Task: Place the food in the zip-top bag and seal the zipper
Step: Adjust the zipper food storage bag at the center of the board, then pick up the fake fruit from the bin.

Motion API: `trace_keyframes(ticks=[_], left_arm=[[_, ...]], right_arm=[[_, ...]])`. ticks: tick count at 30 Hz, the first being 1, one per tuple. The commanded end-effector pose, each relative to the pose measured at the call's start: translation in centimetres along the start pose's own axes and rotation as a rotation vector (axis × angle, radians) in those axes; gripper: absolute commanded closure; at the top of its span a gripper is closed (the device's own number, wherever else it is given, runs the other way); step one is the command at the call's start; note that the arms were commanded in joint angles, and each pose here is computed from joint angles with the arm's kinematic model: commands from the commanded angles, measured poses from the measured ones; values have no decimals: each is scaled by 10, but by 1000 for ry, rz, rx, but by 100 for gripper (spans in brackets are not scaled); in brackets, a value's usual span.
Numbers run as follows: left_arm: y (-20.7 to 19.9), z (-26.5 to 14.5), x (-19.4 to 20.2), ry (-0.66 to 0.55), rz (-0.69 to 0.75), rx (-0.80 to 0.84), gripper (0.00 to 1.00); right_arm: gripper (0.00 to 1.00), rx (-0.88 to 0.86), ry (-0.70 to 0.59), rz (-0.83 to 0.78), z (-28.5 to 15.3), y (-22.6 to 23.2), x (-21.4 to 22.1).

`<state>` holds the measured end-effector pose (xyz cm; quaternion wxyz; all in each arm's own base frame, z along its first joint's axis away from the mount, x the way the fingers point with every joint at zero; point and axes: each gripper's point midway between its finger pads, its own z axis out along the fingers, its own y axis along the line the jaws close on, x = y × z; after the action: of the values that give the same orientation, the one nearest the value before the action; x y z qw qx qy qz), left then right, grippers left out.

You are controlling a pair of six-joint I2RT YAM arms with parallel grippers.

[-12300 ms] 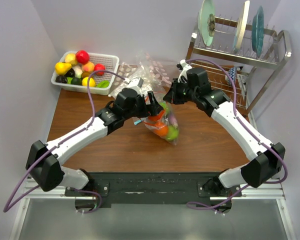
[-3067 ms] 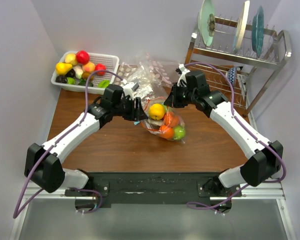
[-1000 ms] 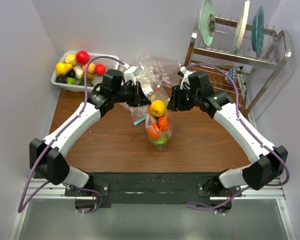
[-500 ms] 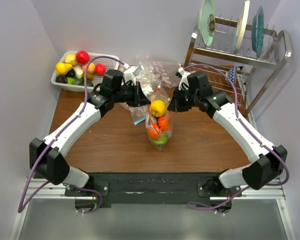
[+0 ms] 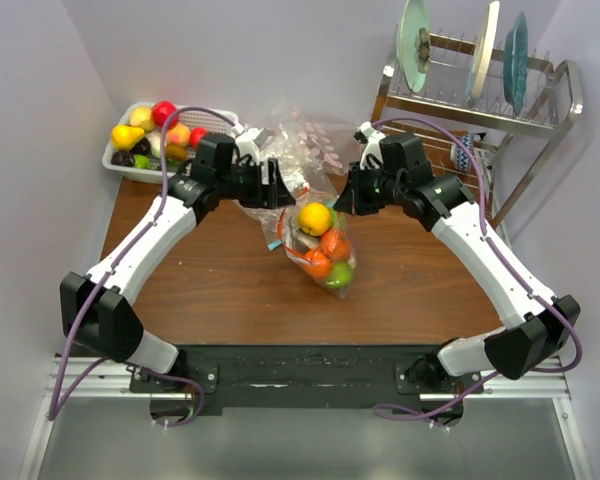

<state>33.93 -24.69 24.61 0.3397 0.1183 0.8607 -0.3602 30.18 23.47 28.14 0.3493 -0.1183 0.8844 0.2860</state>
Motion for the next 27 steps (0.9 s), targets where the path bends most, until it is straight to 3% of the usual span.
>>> trace_keyframes(ticks=[1,4,9,12,14,20,27], left_arm=[[7,-36,-46,-100,42,-30,21],[36,-62,-73,-155,22,-112,14],[103,-90,-111,-194,-6,-446,2],[147,-97,-128,-205,-26,-629,0],[190,-90,-123,-142,-58,-742,0],[255,-62,-142,-115,-101,-790,12],[307,-31,-140,-114,-132,-812,13]], right_arm=[[100,-27,-47,5,-3,9,-14],[100,-27,-44,10,2,7,-12],[100,-33,-29,10,9,5,-5],[100,-33,-18,11,13,3,-1],[100,-40,-15,11,13,3,1],[100,-45,-13,7,13,3,2],[100,-60,-12,4,11,6,3]])
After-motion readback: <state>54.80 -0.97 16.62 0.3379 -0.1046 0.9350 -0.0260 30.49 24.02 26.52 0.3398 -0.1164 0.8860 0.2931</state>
